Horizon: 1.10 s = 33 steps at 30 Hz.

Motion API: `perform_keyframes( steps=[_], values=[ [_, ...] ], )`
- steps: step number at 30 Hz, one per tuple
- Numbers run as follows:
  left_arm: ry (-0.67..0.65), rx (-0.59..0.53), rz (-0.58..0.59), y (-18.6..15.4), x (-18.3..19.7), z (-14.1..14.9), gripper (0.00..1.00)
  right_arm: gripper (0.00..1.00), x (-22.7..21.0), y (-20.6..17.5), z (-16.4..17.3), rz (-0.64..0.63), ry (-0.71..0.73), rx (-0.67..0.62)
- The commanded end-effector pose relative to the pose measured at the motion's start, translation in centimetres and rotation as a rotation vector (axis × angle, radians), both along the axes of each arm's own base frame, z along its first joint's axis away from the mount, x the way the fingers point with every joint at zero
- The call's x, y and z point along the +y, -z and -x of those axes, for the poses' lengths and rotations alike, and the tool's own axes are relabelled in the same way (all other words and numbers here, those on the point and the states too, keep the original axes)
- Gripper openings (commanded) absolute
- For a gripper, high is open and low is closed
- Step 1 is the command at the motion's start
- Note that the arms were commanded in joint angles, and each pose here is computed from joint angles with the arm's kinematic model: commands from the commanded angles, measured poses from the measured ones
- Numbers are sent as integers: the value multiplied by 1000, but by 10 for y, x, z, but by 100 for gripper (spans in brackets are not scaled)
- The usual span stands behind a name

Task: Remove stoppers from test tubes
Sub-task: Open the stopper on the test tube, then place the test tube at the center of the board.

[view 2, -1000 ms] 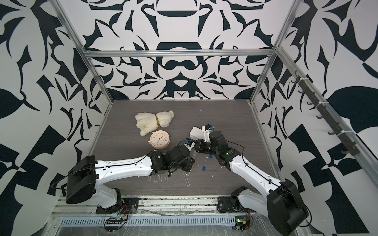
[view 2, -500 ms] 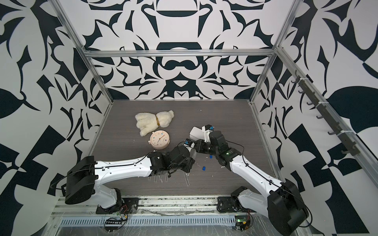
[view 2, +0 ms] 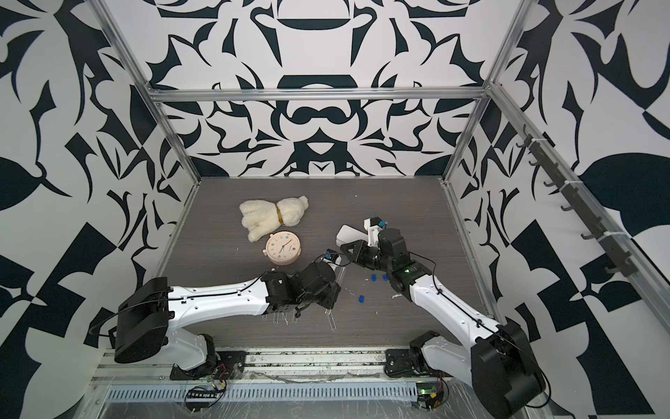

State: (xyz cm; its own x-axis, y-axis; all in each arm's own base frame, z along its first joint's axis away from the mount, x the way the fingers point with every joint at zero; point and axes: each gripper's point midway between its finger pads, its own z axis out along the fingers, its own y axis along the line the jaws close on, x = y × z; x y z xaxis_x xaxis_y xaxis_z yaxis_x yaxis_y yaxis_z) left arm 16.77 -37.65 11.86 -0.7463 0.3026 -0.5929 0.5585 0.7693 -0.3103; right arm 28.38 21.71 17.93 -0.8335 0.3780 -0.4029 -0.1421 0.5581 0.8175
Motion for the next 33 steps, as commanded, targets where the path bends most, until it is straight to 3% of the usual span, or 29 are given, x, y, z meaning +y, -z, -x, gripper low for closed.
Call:
perform_keyframes(
  steps=[1, 10, 20, 26, 33],
  values=[
    [-13, 3, -30, 5, 9, 1, 17, 0, 1, -18, -5, -25, -1, -61],
    [-71, -19, -66, 1, 27, -4, 17, 0, -26, -8, -13, 136, 73, -94],
    [-288, 45, -140, 19, 89, -19, 18, 0, -106, 14, -19, 379, 290, -63],
    [-403, 131, -196, 40, 112, -25, 18, 0, -125, 28, -15, 419, 350, -33],
    [-403, 167, -198, 46, 103, -30, 18, 0, -139, 41, -12, 450, 392, -12]
  ],
)
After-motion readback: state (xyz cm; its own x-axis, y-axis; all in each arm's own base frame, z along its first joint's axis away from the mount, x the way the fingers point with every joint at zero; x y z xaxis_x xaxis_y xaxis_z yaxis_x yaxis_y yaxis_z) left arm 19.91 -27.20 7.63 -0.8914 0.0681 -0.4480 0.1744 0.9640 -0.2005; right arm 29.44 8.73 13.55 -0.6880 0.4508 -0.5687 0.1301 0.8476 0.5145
